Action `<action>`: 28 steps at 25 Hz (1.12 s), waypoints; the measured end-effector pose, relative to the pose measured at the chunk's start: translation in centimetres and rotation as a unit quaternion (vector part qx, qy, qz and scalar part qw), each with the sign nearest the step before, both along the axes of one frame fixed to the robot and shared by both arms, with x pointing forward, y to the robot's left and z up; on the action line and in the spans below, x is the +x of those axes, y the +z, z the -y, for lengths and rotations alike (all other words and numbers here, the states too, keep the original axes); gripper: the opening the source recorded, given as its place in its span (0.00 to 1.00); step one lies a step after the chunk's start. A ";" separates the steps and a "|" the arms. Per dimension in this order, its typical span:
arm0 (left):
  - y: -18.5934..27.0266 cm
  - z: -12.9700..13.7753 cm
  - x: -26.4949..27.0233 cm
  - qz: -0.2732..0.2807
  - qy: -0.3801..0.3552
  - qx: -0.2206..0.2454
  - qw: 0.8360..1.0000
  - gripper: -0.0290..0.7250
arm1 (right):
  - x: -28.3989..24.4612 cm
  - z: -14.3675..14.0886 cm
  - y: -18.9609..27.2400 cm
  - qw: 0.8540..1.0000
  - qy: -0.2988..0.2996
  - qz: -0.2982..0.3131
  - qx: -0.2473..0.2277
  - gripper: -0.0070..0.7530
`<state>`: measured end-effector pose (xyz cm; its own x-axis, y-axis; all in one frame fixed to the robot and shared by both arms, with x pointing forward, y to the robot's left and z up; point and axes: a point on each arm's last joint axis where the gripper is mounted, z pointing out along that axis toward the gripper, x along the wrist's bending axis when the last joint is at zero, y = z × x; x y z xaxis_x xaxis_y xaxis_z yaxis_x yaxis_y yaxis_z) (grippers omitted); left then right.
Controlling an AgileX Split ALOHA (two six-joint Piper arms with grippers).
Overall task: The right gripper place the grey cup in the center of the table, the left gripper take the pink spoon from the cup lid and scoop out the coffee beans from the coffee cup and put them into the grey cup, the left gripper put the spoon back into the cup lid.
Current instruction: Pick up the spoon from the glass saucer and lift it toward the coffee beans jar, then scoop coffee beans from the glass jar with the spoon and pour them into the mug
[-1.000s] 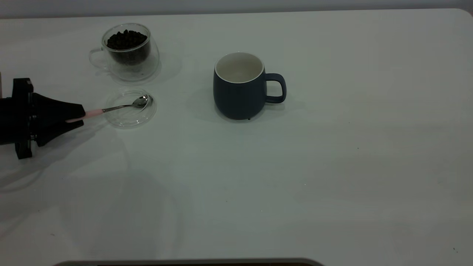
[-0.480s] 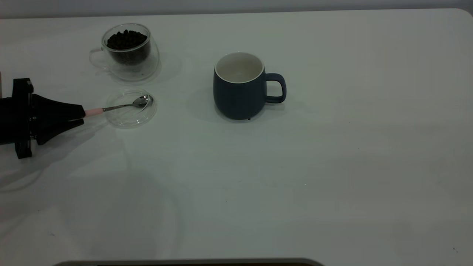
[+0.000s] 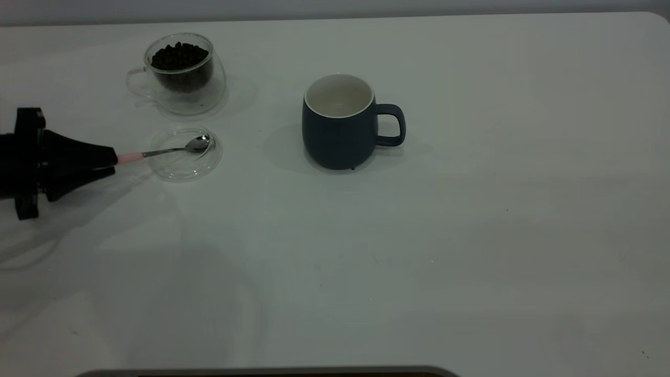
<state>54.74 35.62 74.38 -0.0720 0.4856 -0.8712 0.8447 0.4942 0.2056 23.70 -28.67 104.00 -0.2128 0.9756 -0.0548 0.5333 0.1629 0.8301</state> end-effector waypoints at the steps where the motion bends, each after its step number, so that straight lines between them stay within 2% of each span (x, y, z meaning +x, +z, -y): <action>1: 0.3 -0.1 0.1 0.000 -0.002 0.004 1.000 0.21 | 0.0 0.0 0.0 1.000 0.000 0.000 0.000 0.78; 13: 5.0 -0.7 0.3 -0.020 -0.080 0.070 0.994 0.21 | 0.0 0.0 0.0 1.000 0.000 0.000 0.000 0.78; 19: 10.5 -1.7 1.6 0.039 -0.073 0.132 0.988 0.21 | 0.0 0.0 0.0 1.000 0.000 0.000 0.000 0.78; 24: 15.6 -2.9 4.7 0.104 -0.070 0.147 0.981 0.21 | 0.0 0.0 0.0 1.000 0.000 0.000 0.000 0.78; 28: 18.2 -4.0 7.0 0.118 -0.096 0.166 0.974 0.21 | 0.0 0.0 0.0 1.000 0.000 0.000 0.000 0.78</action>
